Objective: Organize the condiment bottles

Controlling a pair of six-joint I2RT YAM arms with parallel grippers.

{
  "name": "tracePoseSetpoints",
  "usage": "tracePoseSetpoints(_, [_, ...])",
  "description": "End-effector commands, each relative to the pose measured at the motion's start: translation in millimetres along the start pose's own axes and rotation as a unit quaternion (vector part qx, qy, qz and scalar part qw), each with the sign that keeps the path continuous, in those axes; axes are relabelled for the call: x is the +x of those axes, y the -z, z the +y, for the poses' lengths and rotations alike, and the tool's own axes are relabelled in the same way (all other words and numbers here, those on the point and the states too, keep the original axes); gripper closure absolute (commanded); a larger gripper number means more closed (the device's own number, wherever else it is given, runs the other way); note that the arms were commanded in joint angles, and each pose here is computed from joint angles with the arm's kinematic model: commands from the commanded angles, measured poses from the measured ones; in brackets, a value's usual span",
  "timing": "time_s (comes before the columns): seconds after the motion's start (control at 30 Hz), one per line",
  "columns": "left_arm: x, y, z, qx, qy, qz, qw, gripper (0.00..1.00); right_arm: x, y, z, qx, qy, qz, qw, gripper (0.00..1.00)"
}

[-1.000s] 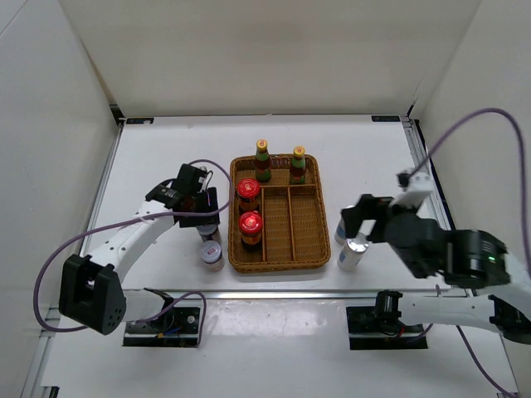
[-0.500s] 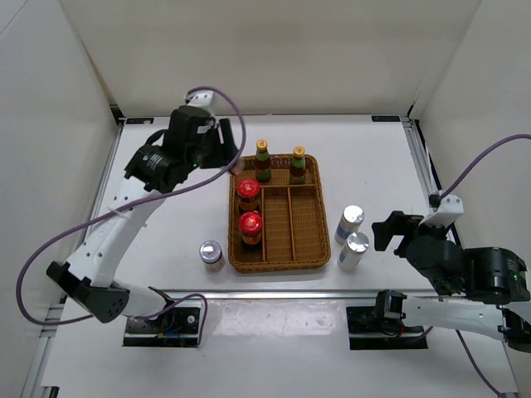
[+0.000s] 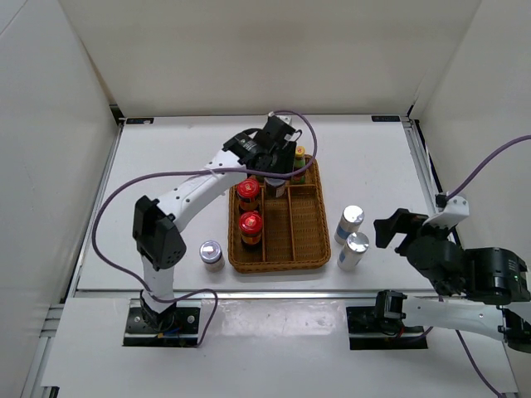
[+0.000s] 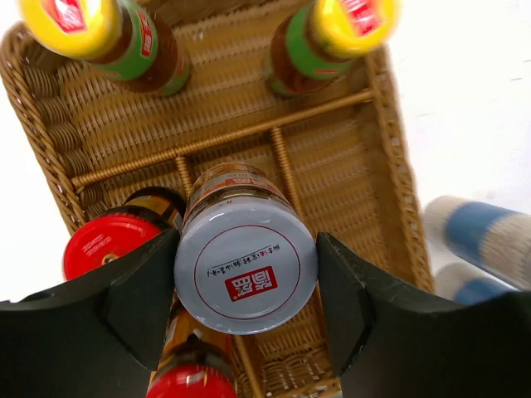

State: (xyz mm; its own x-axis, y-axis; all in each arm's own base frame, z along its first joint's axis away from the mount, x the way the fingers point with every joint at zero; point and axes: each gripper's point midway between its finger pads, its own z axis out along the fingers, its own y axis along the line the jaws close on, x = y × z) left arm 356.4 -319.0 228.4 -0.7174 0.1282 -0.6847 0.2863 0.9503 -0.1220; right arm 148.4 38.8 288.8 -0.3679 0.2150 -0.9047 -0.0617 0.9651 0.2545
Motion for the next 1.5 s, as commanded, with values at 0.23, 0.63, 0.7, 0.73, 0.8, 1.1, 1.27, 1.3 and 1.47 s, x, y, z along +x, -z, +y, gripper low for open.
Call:
tracePoseSetpoints(0.23, [-4,-33,5,-0.027,0.030,-0.011,0.999,0.89,15,-7,-8,0.054,0.098,0.025,0.993,0.00])
tracePoseSetpoints(0.63, [35,-77,14,-0.002,0.074,0.037,0.997,0.83,14,-6,-9,0.052,0.093,0.023,0.994,0.00])
tracePoseSetpoints(0.7, [39,-83,13,0.006,0.082,0.045,0.996,0.81,13,-5,-11,0.049,0.086,0.021,0.995,0.00])
tracePoseSetpoints(0.73, [40,-85,13,0.007,0.087,0.044,0.995,0.80,12,-4,-13,0.046,0.080,0.019,0.996,0.00])
tracePoseSetpoints(0.8, [42,-88,8,0.017,0.088,0.048,0.995,0.78,12,-3,-16,0.043,0.072,0.017,0.996,0.00])
tracePoseSetpoints(1.1, [37,-89,2,0.030,0.094,0.045,0.994,0.28,7,5,-32,0.024,0.026,0.004,0.999,0.00])
tracePoseSetpoints(1.27, [28,-80,-4,0.036,0.092,0.031,0.995,0.00,6,7,-37,0.016,0.006,-0.001,1.000,0.00])
tracePoseSetpoints(1.3, [22,-73,-10,0.044,0.091,0.022,0.995,0.00,6,7,-37,0.016,0.006,-0.001,1.000,0.00])
tracePoseSetpoints(1.47, [-6,-48,-22,0.068,0.094,-0.015,0.993,0.00,6,7,-35,0.005,0.005,0.000,1.000,0.00])
